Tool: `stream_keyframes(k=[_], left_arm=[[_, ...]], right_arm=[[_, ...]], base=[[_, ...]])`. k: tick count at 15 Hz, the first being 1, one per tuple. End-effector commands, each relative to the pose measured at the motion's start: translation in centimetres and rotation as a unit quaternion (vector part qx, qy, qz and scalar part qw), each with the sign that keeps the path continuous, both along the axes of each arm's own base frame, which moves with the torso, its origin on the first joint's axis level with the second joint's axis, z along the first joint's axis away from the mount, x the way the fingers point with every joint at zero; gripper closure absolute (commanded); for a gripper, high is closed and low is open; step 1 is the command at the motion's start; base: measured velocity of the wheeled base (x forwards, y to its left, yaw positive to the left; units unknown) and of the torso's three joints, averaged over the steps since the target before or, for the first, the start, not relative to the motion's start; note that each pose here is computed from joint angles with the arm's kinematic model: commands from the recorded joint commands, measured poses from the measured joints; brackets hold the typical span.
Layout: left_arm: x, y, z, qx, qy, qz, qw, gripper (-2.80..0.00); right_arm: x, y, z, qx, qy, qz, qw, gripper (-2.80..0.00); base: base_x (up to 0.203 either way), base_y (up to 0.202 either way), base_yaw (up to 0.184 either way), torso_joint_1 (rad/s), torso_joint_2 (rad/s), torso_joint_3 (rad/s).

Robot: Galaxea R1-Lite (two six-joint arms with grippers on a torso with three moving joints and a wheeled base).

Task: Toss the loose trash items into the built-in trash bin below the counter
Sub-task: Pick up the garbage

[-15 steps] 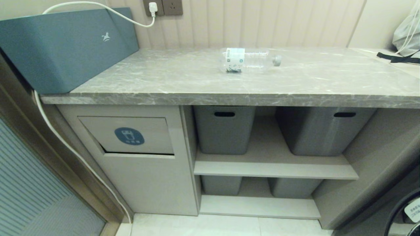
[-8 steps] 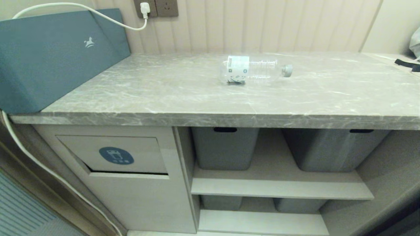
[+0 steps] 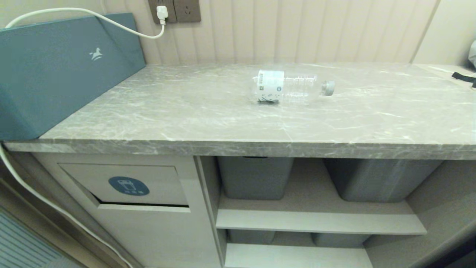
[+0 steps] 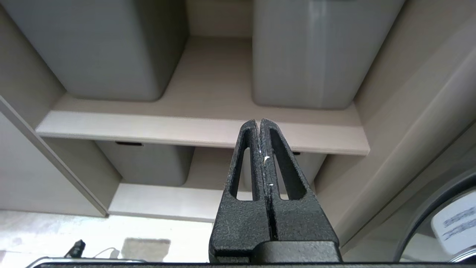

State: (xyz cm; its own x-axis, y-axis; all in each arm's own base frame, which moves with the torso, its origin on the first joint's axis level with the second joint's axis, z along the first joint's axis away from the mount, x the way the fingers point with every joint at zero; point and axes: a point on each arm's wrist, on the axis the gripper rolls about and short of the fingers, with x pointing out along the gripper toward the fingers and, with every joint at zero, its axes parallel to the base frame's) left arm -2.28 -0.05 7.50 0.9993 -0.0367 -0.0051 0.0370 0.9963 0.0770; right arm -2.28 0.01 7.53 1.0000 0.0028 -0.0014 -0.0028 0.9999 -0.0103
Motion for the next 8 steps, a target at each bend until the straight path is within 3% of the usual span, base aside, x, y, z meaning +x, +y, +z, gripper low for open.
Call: stream_keyframes(k=[1,8], left_arm=[[0.02,0.00,-0.03,0.001,0.001,0.000,1.0000,0.00],[0.02,0.00,-0.02,0.000,0.001,0.001,1.0000,0.00]], right_arm=[[0.00,0.00,0.00,0.001,0.000,0.000,1.000,0.00],[0.00,0.00,0.00,0.002,0.000,-0.001,1.000,0.00]], base=[[0.000,0.000,0.000,0.148,-0.38,-0.235],[0.000,0.000,0.000,0.201,-0.47,-0.270]])
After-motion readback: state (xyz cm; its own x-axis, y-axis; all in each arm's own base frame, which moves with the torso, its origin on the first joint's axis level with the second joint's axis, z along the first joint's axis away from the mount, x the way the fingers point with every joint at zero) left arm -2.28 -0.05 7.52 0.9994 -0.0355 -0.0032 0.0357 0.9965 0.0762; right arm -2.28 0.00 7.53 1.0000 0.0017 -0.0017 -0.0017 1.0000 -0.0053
